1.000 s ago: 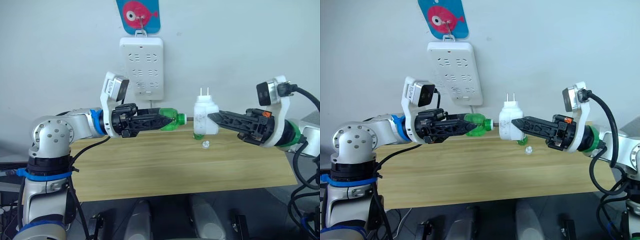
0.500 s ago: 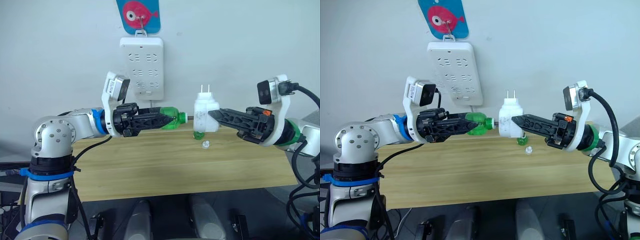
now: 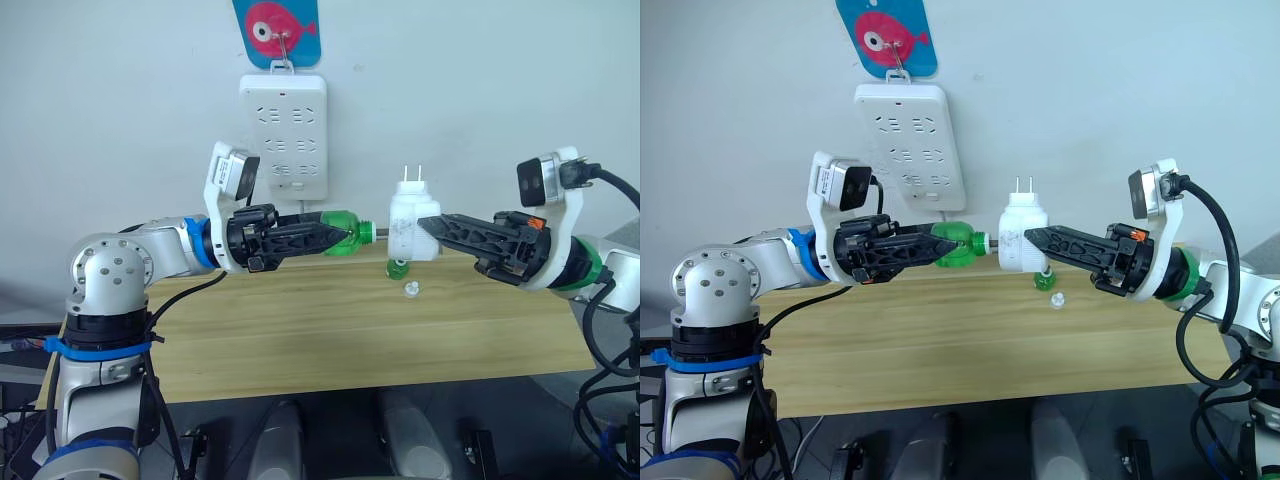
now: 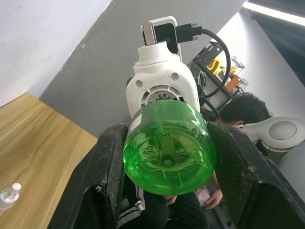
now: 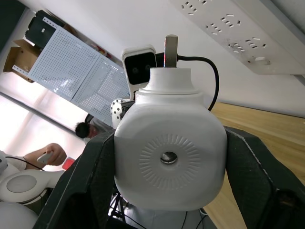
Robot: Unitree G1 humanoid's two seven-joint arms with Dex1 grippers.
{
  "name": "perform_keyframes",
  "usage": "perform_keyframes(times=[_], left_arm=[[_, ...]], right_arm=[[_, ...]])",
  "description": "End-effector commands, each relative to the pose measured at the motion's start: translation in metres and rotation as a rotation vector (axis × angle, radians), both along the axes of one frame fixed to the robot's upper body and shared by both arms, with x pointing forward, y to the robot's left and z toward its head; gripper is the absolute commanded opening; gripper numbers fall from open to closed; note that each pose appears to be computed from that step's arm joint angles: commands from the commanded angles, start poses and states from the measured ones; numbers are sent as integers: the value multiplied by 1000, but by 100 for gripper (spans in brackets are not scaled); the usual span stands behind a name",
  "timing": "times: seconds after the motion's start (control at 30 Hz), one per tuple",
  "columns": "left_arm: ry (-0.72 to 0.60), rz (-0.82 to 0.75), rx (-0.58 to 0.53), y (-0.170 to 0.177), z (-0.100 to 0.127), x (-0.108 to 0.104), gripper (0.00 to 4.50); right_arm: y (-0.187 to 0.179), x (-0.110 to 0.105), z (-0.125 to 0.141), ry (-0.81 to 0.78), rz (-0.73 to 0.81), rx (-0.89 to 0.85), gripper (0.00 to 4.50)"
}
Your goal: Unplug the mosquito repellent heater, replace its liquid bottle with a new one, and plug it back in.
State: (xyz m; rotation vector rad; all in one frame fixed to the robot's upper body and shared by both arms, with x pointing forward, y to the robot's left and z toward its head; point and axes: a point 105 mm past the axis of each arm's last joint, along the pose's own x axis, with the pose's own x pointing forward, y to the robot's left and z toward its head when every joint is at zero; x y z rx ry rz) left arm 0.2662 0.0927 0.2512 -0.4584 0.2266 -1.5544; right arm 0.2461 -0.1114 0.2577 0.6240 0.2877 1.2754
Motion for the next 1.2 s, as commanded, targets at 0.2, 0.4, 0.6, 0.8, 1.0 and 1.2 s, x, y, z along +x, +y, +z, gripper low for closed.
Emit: perform_keyframes(times=[0.2, 0.4, 0.6, 0.8, 1.0, 1.2], left_arm=[[-42, -3, -8, -1, 7, -1, 230], [-52, -38, 22, -4, 2, -7, 230], [-55, -34, 2, -10, 2, -7, 230], [-49, -37, -7, -15, 0, -9, 230], [-51, -53, -10, -22, -3, -10, 230], [-51, -58, -16, -24, -7, -10, 230]], right_arm=[[11, -15, 7, -49, 79, -4, 292], [10, -13, 7, -44, 70, -9, 292], [13, -12, 8, -48, 63, 4, 292], [16, -11, 8, -47, 54, 3, 292], [17, -11, 8, -50, 61, -15, 292], [15, -13, 5, -34, 94, -48, 292]])
